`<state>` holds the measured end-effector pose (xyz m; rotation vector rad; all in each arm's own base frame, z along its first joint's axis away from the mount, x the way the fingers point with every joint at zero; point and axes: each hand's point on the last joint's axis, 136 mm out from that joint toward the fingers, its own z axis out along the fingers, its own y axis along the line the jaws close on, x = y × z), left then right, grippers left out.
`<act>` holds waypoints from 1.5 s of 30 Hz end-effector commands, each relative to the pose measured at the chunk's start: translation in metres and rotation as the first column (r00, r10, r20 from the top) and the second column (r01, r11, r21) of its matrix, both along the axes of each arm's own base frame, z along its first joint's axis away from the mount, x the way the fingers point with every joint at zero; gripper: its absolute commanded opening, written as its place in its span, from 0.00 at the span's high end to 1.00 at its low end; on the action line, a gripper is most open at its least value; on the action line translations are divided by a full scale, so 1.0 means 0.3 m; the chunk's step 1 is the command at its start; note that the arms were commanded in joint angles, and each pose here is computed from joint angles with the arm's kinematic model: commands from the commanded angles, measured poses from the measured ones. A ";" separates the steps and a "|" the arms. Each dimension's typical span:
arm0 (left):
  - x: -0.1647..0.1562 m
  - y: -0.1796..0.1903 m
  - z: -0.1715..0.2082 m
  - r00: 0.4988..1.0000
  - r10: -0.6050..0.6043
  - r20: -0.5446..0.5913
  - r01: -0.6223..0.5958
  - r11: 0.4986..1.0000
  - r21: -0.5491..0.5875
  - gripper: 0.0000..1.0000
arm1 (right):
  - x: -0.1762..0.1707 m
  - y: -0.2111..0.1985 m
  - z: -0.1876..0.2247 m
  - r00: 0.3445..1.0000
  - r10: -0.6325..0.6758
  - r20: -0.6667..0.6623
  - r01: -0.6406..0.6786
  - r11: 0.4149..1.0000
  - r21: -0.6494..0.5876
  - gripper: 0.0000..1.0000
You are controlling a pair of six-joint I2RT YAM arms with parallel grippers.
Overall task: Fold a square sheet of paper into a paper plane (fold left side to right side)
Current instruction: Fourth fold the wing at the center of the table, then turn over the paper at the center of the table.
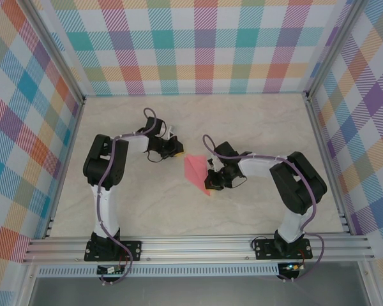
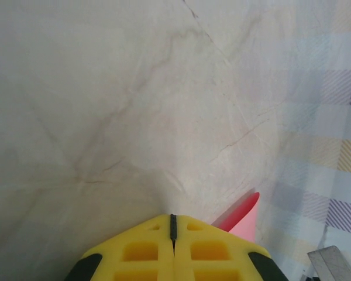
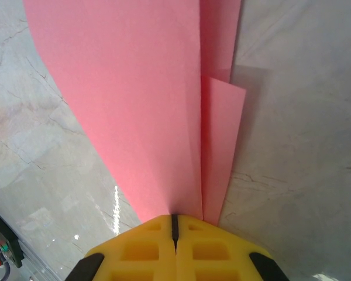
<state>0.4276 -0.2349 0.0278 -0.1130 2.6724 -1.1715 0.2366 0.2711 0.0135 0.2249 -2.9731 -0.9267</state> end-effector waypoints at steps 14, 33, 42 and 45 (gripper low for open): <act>-0.258 -0.043 0.198 0.988 0.101 0.120 -0.096 0.994 -0.043 0.56 | 0.093 -0.174 0.310 0.910 -0.054 0.412 0.112 0.987 -0.118 0.41; -0.226 -0.210 0.048 0.999 0.030 0.033 -0.031 1.000 0.007 0.58 | 0.007 -0.320 0.392 0.841 -0.102 0.532 0.198 0.972 -0.126 0.27; -0.182 -0.277 0.054 1.000 0.000 0.029 0.001 1.000 -0.017 0.61 | -0.001 -0.339 0.391 0.834 -0.108 0.542 0.211 0.968 -0.133 0.25; -0.172 -0.291 0.073 0.999 -0.004 0.043 0.005 1.000 -0.025 0.67 | -0.003 -0.340 0.381 0.837 -0.111 0.536 0.212 0.968 -0.131 0.23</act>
